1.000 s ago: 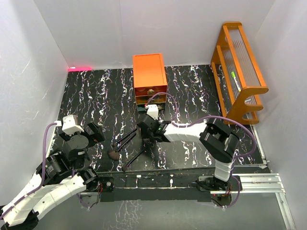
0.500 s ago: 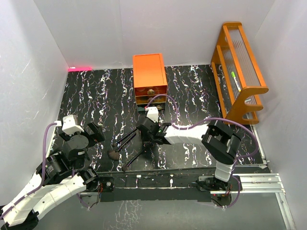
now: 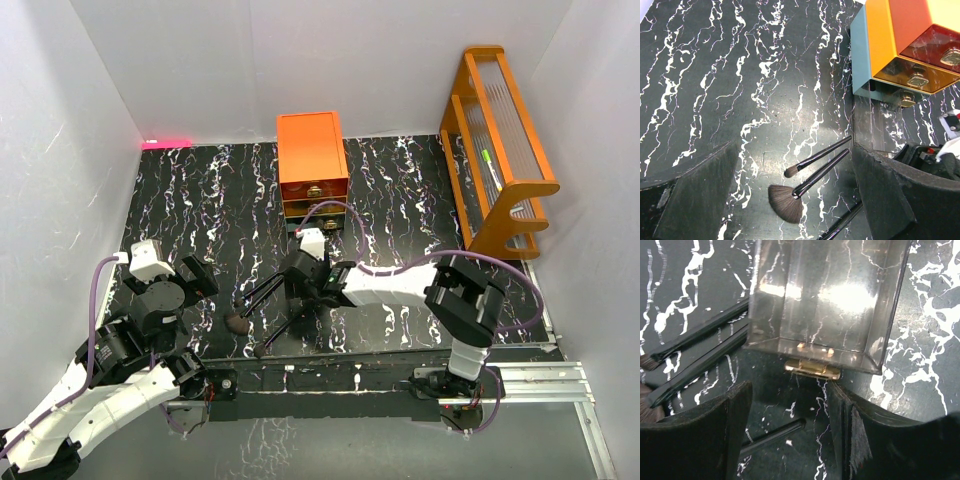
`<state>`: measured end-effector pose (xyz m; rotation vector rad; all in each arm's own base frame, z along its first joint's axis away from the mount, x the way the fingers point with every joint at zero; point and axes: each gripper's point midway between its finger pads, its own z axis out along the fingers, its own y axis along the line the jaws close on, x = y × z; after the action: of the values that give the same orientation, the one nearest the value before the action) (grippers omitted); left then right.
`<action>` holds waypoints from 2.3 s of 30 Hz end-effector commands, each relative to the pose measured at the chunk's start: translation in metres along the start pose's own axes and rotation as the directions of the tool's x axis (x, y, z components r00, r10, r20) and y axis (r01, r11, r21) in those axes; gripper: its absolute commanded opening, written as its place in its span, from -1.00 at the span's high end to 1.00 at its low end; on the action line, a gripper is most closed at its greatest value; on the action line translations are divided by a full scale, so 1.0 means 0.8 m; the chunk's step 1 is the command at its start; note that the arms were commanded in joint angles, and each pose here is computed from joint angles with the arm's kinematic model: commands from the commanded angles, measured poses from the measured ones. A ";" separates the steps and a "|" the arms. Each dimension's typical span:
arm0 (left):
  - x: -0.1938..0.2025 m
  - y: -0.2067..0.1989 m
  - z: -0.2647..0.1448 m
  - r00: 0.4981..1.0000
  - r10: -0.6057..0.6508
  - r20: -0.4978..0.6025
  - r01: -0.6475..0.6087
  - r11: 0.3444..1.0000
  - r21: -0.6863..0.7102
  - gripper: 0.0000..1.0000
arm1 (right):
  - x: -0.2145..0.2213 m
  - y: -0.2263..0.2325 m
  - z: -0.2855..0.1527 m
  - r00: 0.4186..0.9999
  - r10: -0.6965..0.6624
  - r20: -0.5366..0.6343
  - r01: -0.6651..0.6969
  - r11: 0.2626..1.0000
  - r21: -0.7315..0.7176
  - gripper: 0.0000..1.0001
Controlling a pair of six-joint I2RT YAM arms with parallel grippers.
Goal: Organize the makeup
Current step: Open the drawer in the storage box, then pick up the makeup brush from the center of the board.
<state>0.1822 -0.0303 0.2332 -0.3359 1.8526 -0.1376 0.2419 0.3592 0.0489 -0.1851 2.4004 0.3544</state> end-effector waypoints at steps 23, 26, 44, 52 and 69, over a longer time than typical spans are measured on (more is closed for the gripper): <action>0.000 -0.010 -0.001 1.000 0.008 0.002 -0.008 0.998 0.055 -0.74 | -0.016 0.069 -0.101 0.988 -0.153 0.020 0.153 0.955 -0.253 -0.08; 0.014 -0.041 0.003 0.997 0.068 -0.040 -0.060 0.984 0.165 -0.72 | -0.032 0.028 -0.117 0.995 -0.070 0.074 0.080 0.987 -0.139 -0.09; 0.007 -0.022 0.005 0.998 0.060 -0.029 -0.057 0.996 0.069 -0.73 | 0.102 0.114 -0.147 0.959 0.104 -0.263 -0.170 0.956 -0.241 -0.03; -0.002 -0.012 -0.002 1.000 0.006 0.004 -0.006 0.998 0.068 -0.74 | 0.118 0.135 -0.131 0.937 0.211 -0.279 -0.264 0.950 -0.166 -0.03; -0.008 -0.009 -0.010 0.999 -0.033 0.022 0.030 0.995 0.097 -0.78 | 0.113 0.149 -0.093 0.903 0.369 -0.222 -0.371 0.928 0.032 0.16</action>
<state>0.1798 -0.0425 0.2373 -0.2724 1.8372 -0.2372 0.0903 0.4467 0.0506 0.0970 2.7077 0.5480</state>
